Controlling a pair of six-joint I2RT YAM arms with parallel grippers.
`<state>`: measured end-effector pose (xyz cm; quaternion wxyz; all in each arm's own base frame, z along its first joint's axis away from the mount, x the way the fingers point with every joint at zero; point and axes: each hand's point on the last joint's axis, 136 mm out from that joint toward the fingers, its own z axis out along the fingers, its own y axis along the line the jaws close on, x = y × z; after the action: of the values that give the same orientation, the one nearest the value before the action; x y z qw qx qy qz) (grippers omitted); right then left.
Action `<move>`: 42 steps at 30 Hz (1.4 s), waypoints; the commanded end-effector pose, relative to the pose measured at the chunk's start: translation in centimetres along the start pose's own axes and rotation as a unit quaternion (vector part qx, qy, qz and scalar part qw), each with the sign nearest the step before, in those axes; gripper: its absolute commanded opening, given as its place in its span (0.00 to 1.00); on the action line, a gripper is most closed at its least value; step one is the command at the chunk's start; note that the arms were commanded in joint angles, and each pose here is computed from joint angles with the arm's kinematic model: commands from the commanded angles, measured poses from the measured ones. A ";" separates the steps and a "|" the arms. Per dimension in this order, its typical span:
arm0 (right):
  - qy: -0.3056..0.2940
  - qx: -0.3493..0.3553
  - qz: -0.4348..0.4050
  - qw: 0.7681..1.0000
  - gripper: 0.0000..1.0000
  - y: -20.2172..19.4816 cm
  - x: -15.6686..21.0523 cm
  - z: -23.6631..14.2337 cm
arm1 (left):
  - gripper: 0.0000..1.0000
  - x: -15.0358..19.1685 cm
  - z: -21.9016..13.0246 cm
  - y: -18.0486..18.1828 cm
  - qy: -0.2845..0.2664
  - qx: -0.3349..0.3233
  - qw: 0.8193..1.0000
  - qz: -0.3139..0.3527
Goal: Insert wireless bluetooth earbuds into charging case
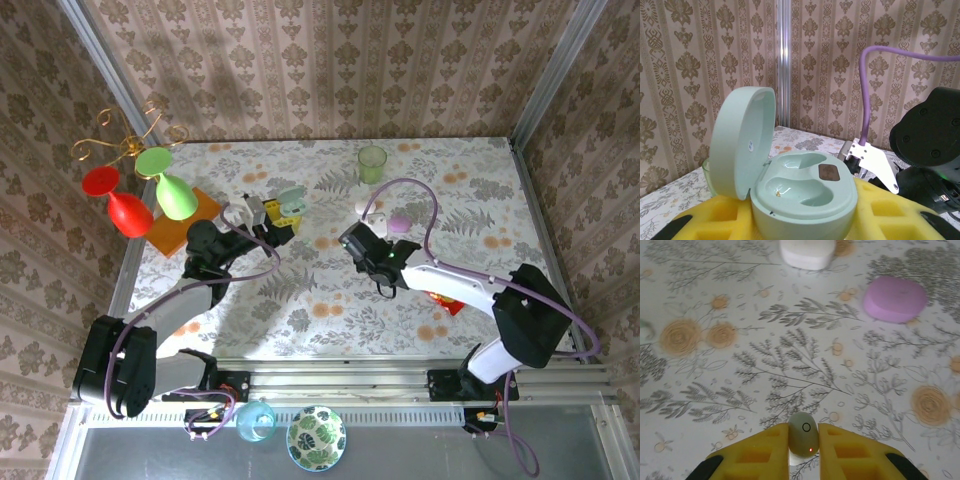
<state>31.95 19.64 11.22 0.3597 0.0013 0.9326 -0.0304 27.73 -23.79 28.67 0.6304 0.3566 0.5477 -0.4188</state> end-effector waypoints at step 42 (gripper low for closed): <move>-0.150 -0.223 -0.008 0.963 0.15 11.7 -12.4 -13.2 | 0.16 5.4 4.1 -1.7 0.048 0.020 0.997 0.053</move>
<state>32.39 31.09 27.55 0.4812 -0.0828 0.8590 0.1541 28.25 -28.74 21.68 0.5926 0.4070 0.5795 -0.3839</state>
